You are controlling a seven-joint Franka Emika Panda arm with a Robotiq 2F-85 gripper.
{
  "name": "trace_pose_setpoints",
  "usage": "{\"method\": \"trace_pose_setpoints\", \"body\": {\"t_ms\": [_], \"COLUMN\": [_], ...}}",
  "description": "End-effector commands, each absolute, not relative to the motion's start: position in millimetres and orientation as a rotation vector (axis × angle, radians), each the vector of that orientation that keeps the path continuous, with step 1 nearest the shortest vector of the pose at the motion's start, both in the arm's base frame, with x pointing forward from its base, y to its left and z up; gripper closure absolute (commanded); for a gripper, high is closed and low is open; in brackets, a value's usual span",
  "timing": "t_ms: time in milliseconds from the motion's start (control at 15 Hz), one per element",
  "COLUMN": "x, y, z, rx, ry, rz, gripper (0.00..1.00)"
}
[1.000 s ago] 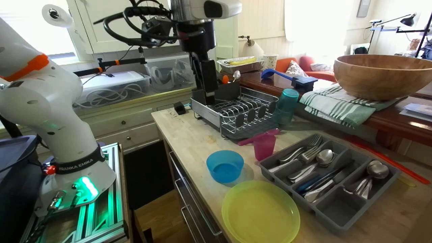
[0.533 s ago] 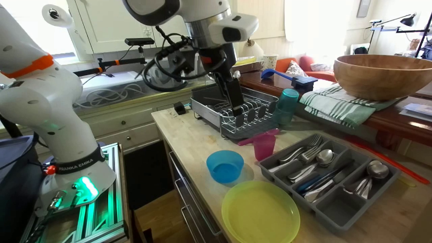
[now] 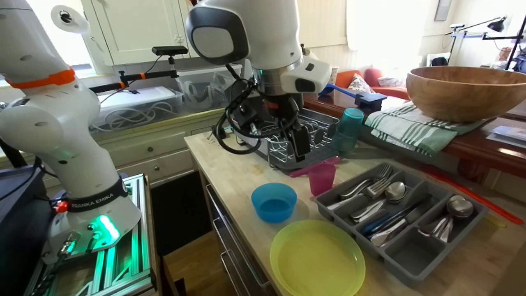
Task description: Put the pink spoon on the plate rack, then put the blue bowl on the plate and then the yellow cup
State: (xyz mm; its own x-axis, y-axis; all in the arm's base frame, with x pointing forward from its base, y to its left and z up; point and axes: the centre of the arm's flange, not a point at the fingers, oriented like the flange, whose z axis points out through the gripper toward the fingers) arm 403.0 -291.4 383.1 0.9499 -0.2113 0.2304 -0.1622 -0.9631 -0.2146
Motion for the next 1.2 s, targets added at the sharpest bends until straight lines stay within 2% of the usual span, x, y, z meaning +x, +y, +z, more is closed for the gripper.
{"method": "trace_pose_setpoints", "body": {"t_ms": [0,1067,1133], "x": [422.3,459.6,462.1], "y": [-303.3,-287.9,-287.9], "z": [355.9,280.5,278.7], "rx": [-2.898,-2.908,-2.912], "ry": [0.26,0.267,0.264], "rz": [-0.359,-0.358,-0.359], "gripper": [0.0,0.0,0.03]}}
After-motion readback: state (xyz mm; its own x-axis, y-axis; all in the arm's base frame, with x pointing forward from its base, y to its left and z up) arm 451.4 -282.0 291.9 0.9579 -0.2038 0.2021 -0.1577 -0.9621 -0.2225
